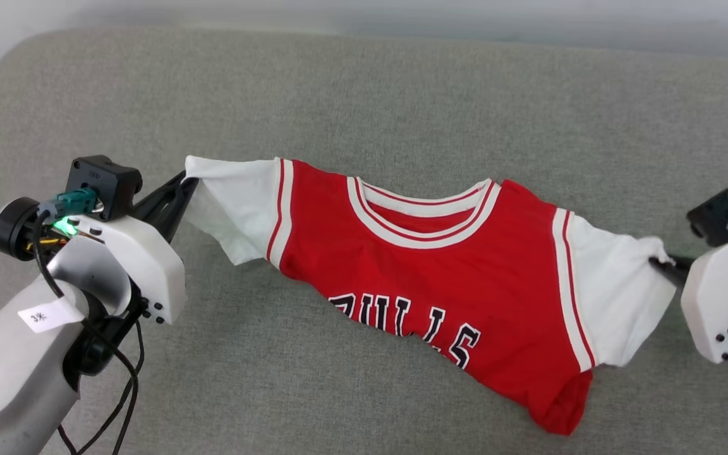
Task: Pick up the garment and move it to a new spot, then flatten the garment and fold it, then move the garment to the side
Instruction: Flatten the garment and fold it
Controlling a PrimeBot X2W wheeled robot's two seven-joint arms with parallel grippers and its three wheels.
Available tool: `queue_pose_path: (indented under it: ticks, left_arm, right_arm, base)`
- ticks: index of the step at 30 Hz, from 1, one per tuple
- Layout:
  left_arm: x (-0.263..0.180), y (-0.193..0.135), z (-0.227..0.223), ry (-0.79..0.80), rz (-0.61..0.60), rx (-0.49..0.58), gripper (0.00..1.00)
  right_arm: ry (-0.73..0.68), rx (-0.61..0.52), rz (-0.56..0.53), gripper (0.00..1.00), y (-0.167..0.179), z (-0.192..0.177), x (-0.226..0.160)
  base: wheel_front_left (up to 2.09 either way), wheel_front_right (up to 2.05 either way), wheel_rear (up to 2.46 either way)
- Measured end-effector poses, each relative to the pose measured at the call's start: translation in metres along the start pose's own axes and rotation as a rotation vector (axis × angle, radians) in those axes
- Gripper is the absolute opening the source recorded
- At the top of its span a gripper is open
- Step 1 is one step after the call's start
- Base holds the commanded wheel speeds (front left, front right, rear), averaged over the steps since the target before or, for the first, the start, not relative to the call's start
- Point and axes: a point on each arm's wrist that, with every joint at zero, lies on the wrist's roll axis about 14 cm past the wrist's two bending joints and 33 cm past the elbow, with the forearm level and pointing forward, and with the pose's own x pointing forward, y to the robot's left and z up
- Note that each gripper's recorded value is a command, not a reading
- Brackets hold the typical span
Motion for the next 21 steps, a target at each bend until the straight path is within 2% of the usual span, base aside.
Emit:
queue_pose_path:
  ticks: [6,9,21]
  left_arm:
    - [-0.017,-0.003,0.052,-0.171,0.013,0.044,0.0]
    - [-0.033,-0.008,0.096,-0.314,0.018,0.078,0.0]
    - [-0.096,-0.039,0.238,-0.748,-0.009,0.21,0.0]
  right_arm:
    - [-0.3,-0.002,-0.098,0.0,-0.024,0.065,-0.045]
    - [-0.474,-0.028,-0.174,0.0,-0.037,0.102,-0.085]
    - [-0.923,-0.102,-0.354,0.0,-0.042,0.195,-0.215]
  base:
    - [0.0,0.0,0.0]
    - [0.0,0.0,0.0]
    - [0.0,0.0,0.0]
